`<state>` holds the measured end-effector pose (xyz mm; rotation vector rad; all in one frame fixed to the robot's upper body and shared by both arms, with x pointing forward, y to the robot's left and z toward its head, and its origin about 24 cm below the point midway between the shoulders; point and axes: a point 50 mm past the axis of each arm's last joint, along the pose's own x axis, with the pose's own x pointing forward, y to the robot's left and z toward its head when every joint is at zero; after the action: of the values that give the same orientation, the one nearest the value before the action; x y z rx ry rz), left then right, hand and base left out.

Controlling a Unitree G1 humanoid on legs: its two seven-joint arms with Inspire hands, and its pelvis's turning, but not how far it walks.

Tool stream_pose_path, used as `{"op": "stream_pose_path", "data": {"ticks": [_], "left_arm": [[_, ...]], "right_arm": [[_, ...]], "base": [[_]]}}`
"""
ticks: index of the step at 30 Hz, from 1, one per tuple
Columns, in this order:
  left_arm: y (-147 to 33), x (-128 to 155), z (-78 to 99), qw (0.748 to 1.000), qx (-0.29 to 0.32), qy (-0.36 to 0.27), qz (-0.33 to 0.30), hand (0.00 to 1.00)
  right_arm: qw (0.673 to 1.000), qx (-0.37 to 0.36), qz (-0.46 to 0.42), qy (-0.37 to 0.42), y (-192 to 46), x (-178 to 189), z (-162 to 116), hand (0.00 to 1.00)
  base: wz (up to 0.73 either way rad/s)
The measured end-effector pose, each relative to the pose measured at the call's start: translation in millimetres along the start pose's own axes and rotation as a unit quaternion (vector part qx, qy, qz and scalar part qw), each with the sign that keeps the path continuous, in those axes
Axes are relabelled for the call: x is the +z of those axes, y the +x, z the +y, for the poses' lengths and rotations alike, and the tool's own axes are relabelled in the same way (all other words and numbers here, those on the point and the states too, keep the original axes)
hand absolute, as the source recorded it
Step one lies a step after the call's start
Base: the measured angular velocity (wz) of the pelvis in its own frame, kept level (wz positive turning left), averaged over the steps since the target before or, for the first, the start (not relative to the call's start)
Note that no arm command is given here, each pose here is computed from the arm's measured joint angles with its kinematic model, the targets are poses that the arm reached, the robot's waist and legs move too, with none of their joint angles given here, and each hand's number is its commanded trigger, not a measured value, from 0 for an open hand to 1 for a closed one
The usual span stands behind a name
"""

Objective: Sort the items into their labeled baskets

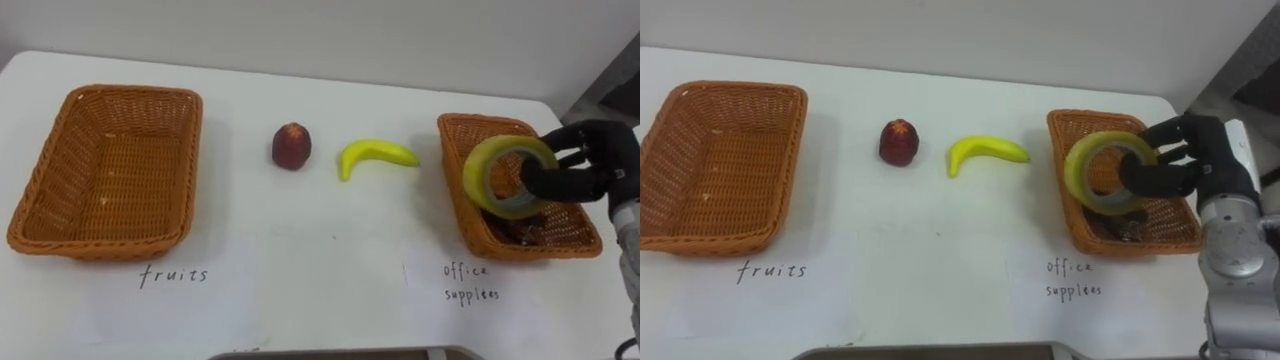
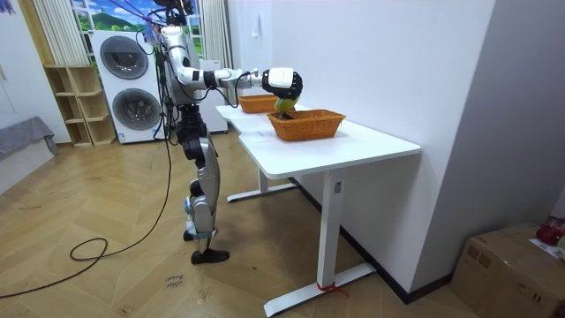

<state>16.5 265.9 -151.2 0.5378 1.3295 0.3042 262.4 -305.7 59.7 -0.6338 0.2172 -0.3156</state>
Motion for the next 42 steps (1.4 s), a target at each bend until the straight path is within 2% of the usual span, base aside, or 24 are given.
{"op": "stream_pose_path", "data": {"ticks": [11, 13, 14, 15, 42], "left_arm": [[-0.3, -2, -0.1, 1.0, 0.0, 0.001, 0.002, 0.0], [-0.3, -2, 0.0, 1.0, 0.0, 0.001, 0.002, 0.0], [-0.2, -1, 0.0, 1.0, 0.0, 0.001, 0.002, 0.0], [-0.2, -1, 0.0, 1.0, 0.0, 0.001, 0.001, 0.0], [0.6, -2, 3.4, 1.0, 0.004, 0.003, 0.001, 0.0]], "right_arm": [[1.0, -0.003, 0.002, -0.027, 0, -1, -1, 1.0], [0.999, -0.004, 0.005, -0.036, 0, -3, 0, 0.57], [0.999, -0.004, 0.009, -0.042, 0, -4, 0, 0.24], [0.999, -0.003, 0.013, -0.045, 0, -6, 0, 0.0], [0.999, -0.021, 0.023, -0.038, 0, -11, -7, 0.0]], "base": [[0.0], [0.0], [0.0], [0.0], [0.0]]}}
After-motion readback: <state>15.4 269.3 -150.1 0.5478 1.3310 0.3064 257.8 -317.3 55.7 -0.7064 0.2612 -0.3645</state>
